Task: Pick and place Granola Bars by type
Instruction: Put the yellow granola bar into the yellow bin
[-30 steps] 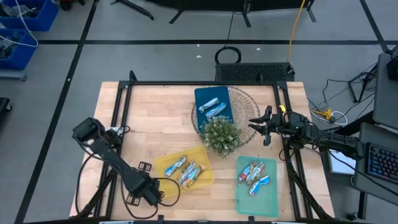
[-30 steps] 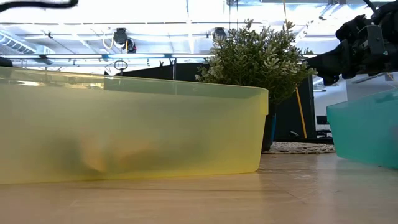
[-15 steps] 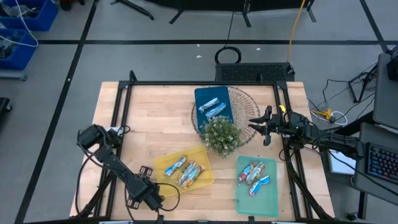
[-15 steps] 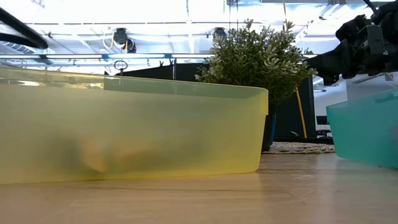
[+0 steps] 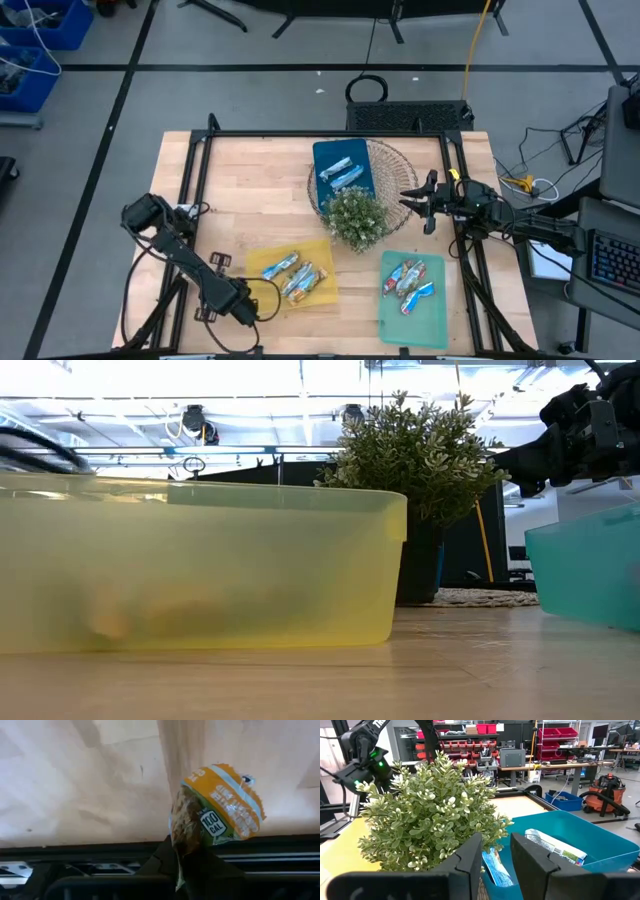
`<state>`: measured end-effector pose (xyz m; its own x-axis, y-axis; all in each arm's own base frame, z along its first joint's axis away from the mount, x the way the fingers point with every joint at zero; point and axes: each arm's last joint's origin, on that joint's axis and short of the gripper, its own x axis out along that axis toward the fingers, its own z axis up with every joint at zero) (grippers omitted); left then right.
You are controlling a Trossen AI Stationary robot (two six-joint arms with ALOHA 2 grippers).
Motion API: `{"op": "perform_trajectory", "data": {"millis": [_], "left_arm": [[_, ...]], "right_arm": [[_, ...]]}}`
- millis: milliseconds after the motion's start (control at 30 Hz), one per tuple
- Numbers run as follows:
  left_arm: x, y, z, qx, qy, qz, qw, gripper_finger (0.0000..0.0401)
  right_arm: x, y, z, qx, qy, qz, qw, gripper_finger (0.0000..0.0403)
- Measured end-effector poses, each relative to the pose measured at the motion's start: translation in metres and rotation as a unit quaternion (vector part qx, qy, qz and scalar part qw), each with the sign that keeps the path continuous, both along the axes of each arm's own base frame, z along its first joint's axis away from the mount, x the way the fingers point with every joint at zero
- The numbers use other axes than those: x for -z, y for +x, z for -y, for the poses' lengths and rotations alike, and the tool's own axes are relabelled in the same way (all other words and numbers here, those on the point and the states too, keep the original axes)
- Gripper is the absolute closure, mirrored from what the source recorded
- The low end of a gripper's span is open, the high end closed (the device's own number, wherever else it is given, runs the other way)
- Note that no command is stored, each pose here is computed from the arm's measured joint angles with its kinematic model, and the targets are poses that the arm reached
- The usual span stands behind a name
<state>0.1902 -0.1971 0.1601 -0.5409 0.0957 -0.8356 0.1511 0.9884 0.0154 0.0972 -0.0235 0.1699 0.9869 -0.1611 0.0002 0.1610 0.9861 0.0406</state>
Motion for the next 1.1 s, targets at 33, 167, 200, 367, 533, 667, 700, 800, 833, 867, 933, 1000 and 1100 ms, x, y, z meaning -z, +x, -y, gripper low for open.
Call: {"op": "perform_trajectory", "data": {"millis": [33, 167, 200, 367, 533, 667, 700, 800, 833, 867, 933, 1000, 1100], "left_arm": [[-0.003, 0.0, -0.001, -0.006, 0.003, 0.005, 1.0, 0.0383], [-0.023, -0.001, -0.005, -0.018, 0.003, 0.02, 1.0, 0.0393], [-0.029, 0.001, -0.007, -0.024, 0.007, 0.026, 0.999, 0.0393], [-0.07, 0.013, -0.018, -0.059, 0.068, 0.112, 0.99, 0.0394], [-0.099, 0.05, -0.022, -0.057, 0.087, 0.304, 0.947, 0.0394], [-0.109, 0.084, -0.026, -0.025, 0.077, 0.451, 0.889, 0.0394], [-0.111, 0.093, -0.026, -0.014, 0.065, 0.478, 0.876, 0.0394], [-0.114, 0.115, -0.028, 0.016, 0.021, 0.541, 0.84, 0.0394], [-0.113, 0.122, -0.03, 0.02, 0.0, 0.554, 0.832, 0.0394], [-0.111, 0.128, -0.033, 0.021, -0.022, 0.564, 0.825, 0.0394], [-0.106, 0.136, -0.041, 0.014, -0.062, 0.569, 0.82, 0.0394], [-0.1, 0.14, -0.05, 0.001, -0.087, 0.556, 0.826, 0.0395], [-0.09, 0.142, -0.063, -0.019, -0.102, 0.535, 0.839, 0.0395]], "right_arm": [[0.0, 0.0, 0.0, 0.0, 0.0, 0.0, 1.0, 0.0309], [0.0, 0.0, 0.0, 0.0, 0.0, 0.0, 1.0, 0.0309], [0.0, 0.0, 0.0, 0.0, 0.0, 0.0, 1.0, 0.0309], [0.0, 0.0, 0.0, 0.0, 0.0, 0.0, 1.0, 0.0309], [0.0, 0.0, 0.0, 0.0, 0.0, 0.0, 1.0, 0.0309], [0.0, 0.0, 0.0, 0.0, 0.0, 0.0, 1.0, 0.0309], [0.0, 0.0, 0.0, 0.0, 0.0, 0.0, 1.0, 0.0309], [0.0, 0.0, 0.0, 0.0, 0.0, 0.0, 1.0, 0.0309], [0.0, 0.0, 0.0, 0.0, 0.0, 0.0, 1.0, 0.0309], [0.0, 0.0, 0.0, 0.0, 0.0, 0.0, 1.0, 0.0309], [0.0, 0.0, 0.0, 0.0, 0.0, 0.0, 1.0, 0.0309], [0.0, 0.0, 0.0, 0.0, 0.0, 0.0, 1.0, 0.0309], [0.0, 0.0, 0.0, 0.0, 0.0, 0.0, 1.0, 0.0309]]}}
